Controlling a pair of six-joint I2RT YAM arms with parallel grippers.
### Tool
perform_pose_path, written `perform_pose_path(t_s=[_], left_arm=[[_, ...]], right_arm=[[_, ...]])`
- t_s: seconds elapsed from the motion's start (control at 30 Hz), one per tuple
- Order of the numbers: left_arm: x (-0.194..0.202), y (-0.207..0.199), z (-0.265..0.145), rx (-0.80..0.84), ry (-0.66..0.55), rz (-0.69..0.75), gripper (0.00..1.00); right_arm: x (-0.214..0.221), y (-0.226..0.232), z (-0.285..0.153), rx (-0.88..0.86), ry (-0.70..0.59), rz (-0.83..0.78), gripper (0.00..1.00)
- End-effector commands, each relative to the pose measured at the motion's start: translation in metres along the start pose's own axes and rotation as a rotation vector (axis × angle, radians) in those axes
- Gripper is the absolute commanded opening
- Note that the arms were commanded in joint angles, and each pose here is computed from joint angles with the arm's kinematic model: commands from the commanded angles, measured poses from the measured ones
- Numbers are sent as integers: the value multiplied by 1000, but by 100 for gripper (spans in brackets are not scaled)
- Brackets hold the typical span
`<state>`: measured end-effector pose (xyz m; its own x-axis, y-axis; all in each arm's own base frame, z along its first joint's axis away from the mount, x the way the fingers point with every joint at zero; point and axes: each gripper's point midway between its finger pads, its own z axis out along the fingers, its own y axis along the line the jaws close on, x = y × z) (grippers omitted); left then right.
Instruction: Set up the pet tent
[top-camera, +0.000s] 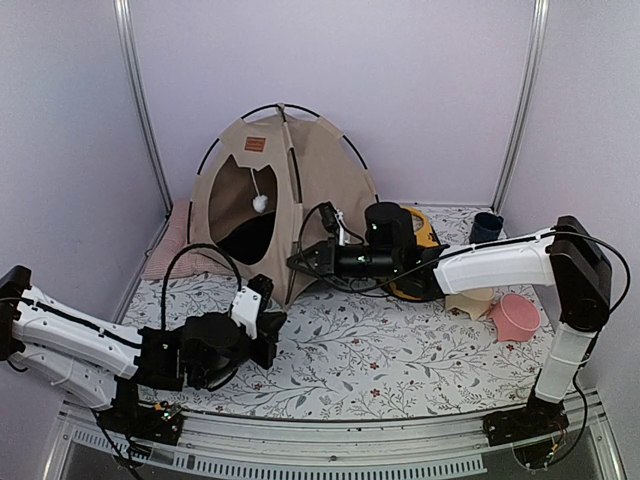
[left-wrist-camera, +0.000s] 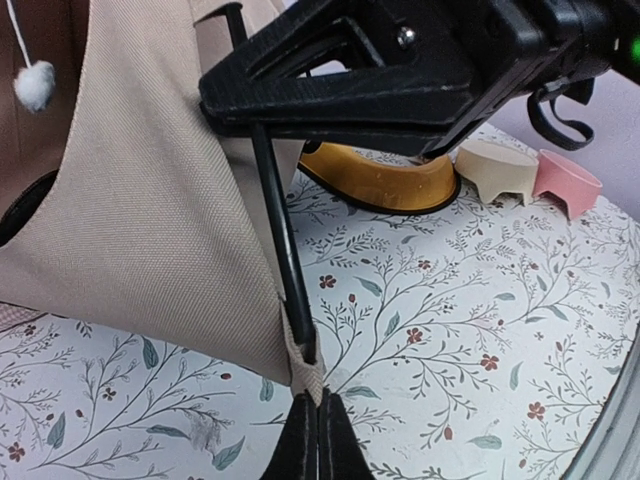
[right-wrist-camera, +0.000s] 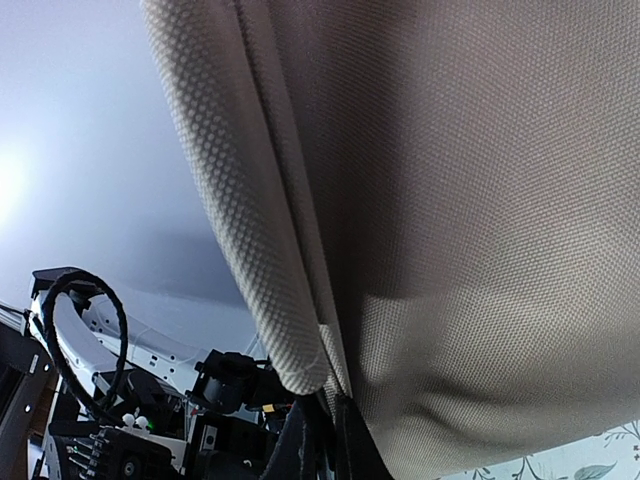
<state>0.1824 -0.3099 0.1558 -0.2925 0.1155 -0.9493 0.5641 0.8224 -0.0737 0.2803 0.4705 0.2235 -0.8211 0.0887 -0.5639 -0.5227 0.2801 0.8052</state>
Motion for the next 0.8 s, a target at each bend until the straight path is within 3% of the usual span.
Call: perform_pose_path(t_s=[0.0, 0.77], left_arm=[[50, -22, -11, 154, 168, 66, 0], [15, -29, -8, 180, 92, 64, 0]], right_arm=[[-98, -32, -40, 147, -361, -16, 0], [-68, -7, -1, 183, -259, -178, 0]])
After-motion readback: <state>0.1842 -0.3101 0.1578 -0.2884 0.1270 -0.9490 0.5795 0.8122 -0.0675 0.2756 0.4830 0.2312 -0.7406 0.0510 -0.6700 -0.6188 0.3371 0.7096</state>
